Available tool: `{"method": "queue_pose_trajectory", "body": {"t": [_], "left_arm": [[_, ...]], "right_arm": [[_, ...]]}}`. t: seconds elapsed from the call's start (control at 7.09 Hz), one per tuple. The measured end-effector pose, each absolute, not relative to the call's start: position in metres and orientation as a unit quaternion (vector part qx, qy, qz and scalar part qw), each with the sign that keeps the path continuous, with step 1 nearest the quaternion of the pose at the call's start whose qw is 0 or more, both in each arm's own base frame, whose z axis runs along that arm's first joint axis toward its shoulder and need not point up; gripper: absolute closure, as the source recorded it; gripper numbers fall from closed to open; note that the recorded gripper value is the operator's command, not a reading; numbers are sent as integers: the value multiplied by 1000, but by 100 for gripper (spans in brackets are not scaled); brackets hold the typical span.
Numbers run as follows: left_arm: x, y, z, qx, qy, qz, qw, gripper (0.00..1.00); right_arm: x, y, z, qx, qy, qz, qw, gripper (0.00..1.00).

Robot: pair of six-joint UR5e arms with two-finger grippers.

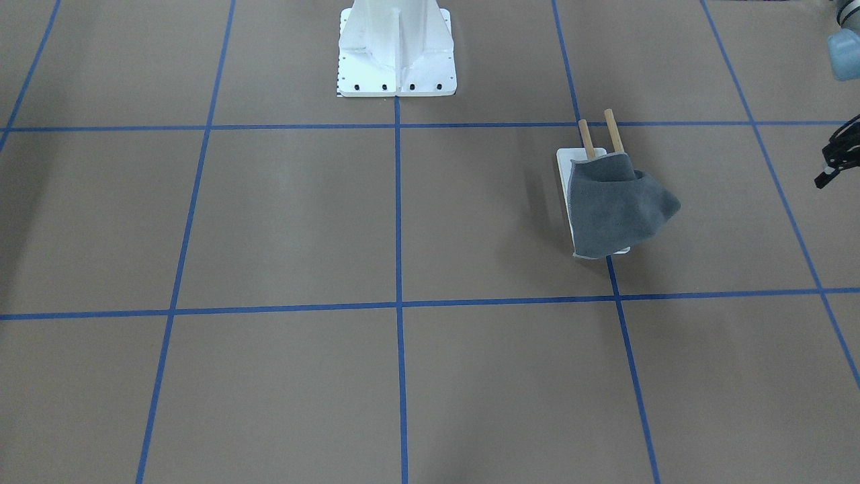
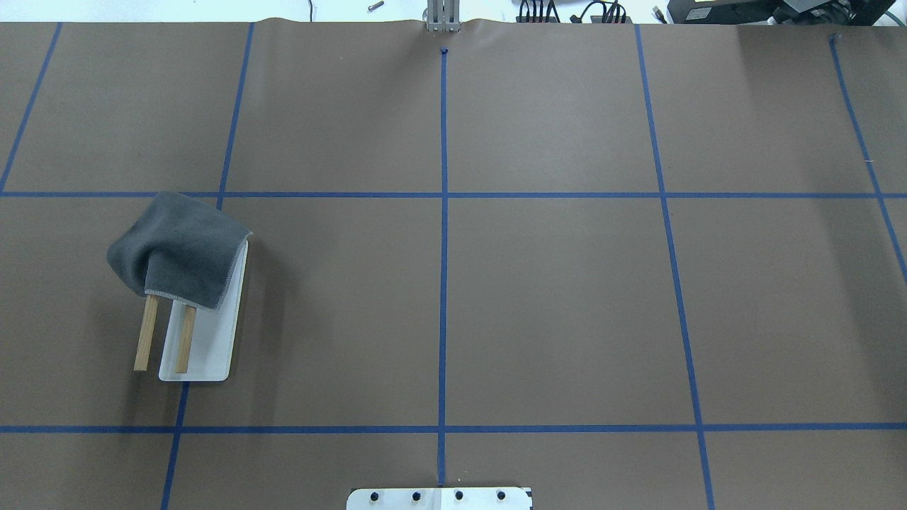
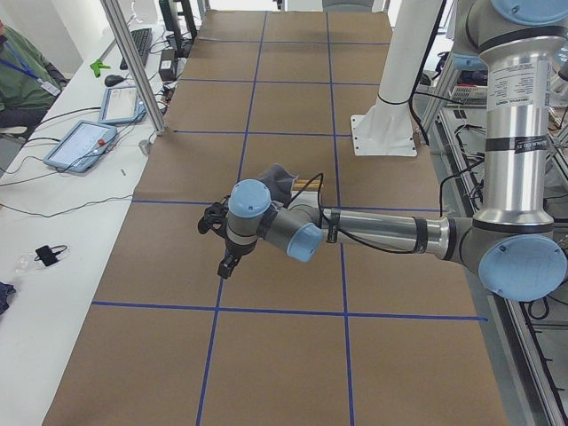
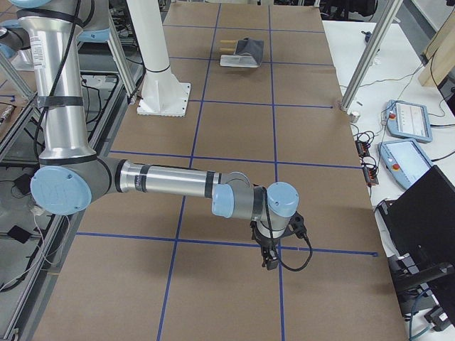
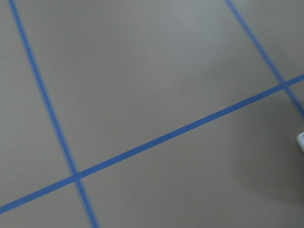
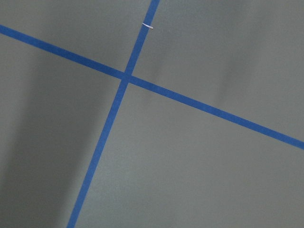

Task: Hang towel on rack

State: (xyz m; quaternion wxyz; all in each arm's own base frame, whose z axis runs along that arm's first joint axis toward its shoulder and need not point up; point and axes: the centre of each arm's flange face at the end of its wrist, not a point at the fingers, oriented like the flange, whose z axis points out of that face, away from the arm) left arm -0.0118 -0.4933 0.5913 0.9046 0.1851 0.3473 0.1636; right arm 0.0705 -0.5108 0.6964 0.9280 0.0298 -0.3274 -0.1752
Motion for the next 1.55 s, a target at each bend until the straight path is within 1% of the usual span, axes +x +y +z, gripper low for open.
{"method": "queue_pose_trajectory", "body": {"t": [0.42,0.56,1.13,1.55], "left_arm": [[-45,-465,666,109,294,166,935,0],[-47,-461,676,92,292,161,938,0],[-55,-454,664,37,311,129,941,0],[-59,-461,646,6,355,58,933,0]], "right_arm": [[71,-513,697,29,-328,-174,928,0],[71,-514,696,30,-328,-174,928,0],[71,-516,693,34,-327,-176,928,0],[71,-517,689,37,-327,-177,928,0]]}}
